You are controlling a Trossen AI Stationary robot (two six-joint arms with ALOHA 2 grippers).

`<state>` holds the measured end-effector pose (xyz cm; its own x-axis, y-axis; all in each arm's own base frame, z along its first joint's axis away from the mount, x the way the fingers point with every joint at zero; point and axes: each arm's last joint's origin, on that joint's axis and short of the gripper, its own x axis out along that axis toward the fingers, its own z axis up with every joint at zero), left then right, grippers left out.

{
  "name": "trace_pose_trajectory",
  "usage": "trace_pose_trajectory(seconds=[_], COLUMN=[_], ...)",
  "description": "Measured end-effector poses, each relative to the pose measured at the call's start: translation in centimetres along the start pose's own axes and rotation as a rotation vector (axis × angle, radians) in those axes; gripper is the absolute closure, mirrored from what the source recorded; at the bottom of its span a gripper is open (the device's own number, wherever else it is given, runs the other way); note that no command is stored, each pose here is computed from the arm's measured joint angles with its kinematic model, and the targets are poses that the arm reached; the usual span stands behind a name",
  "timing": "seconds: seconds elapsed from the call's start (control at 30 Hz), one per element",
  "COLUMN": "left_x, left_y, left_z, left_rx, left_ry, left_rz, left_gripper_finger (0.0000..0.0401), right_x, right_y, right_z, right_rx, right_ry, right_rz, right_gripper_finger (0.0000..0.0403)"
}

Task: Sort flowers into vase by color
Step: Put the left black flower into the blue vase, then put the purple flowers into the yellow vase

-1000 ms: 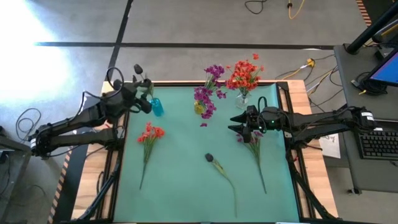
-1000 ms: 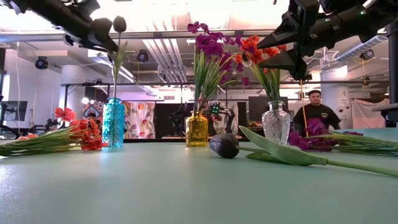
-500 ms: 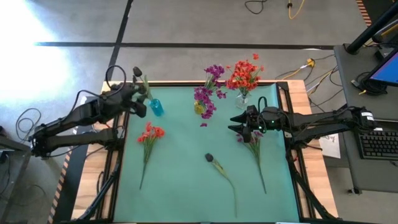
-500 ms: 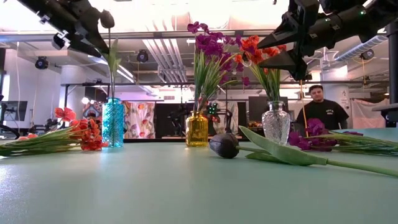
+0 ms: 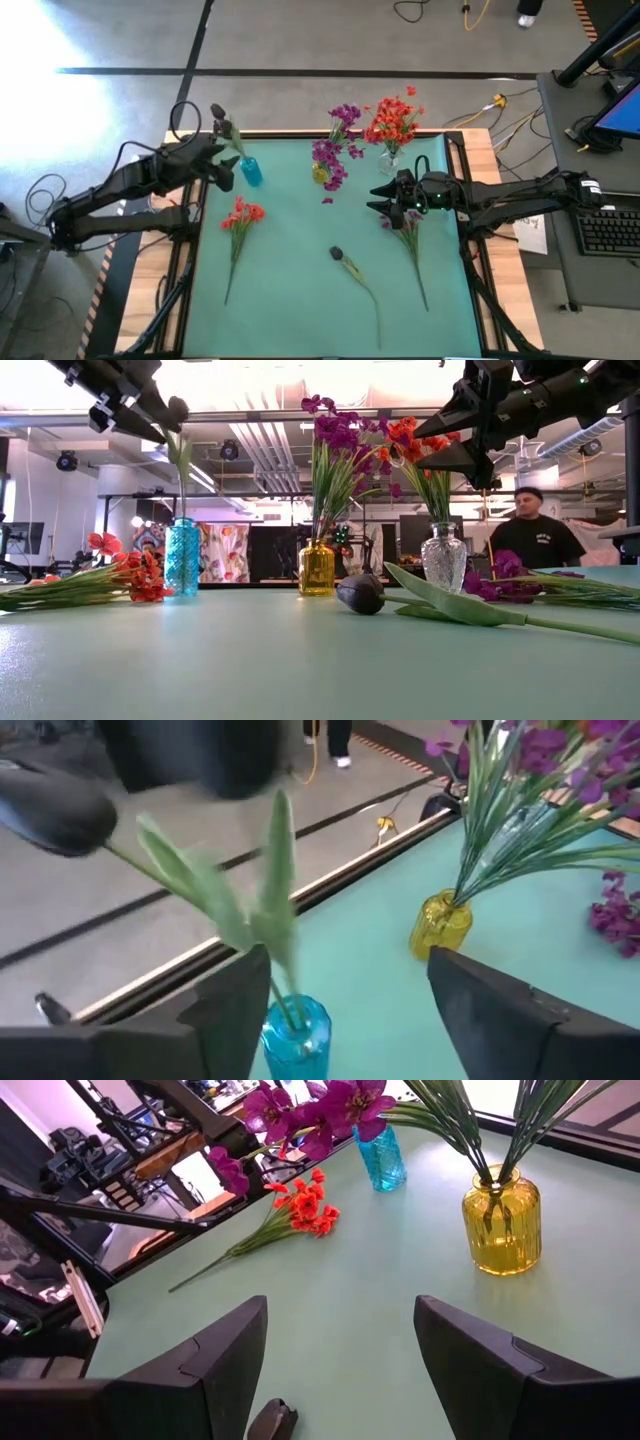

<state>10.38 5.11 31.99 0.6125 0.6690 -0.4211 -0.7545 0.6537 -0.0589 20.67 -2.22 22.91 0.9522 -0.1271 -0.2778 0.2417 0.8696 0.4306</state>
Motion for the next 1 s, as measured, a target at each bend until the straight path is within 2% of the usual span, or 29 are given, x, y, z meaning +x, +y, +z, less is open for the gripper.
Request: trace_pose_trajectory(seconds=[0.17,0.33,0.47,0.57,0.7,1.0], left_x=[-0.3,-0.2,-0.8,-1.3,-1.7,-2.5], left_y=[0.0,0.0,0.0,0.1,0.4,0.9], left_z=[0.5,0.3,0.3,0.2,-0.1,-0.9], left_rx=[-0.023,-0.06,-0.087,-0.119,-0.103,-0.184], left_ry=[0.067,0.144,0.239,0.295,0.346,0.416], left_rz=[0.024,0.045,-0.015,-0.012,0.01,0.011], left_gripper_finger=[0.0107,0.0091,0.0089,0.0089,0.009,0.009], right_x=[0.0,0.0,0.0,0.0,-0.1,-0.3], right_y=[0.0,0.0,0.0,-0.1,-0.2,1.1], right_z=[0.0,0.0,-0.1,-0.4,-1.0,-2.3], right_rx=[0.004,0.005,0.056,0.124,0.215,0.265], right_ry=[0.0,0.001,0.013,0.051,0.104,0.203], right_rz=[0.0,0.001,0.0,0.004,-0.023,0.002], right_gripper_finger=[0.0158,0.0158,0.0158,0.0158,0.0158,0.0158])
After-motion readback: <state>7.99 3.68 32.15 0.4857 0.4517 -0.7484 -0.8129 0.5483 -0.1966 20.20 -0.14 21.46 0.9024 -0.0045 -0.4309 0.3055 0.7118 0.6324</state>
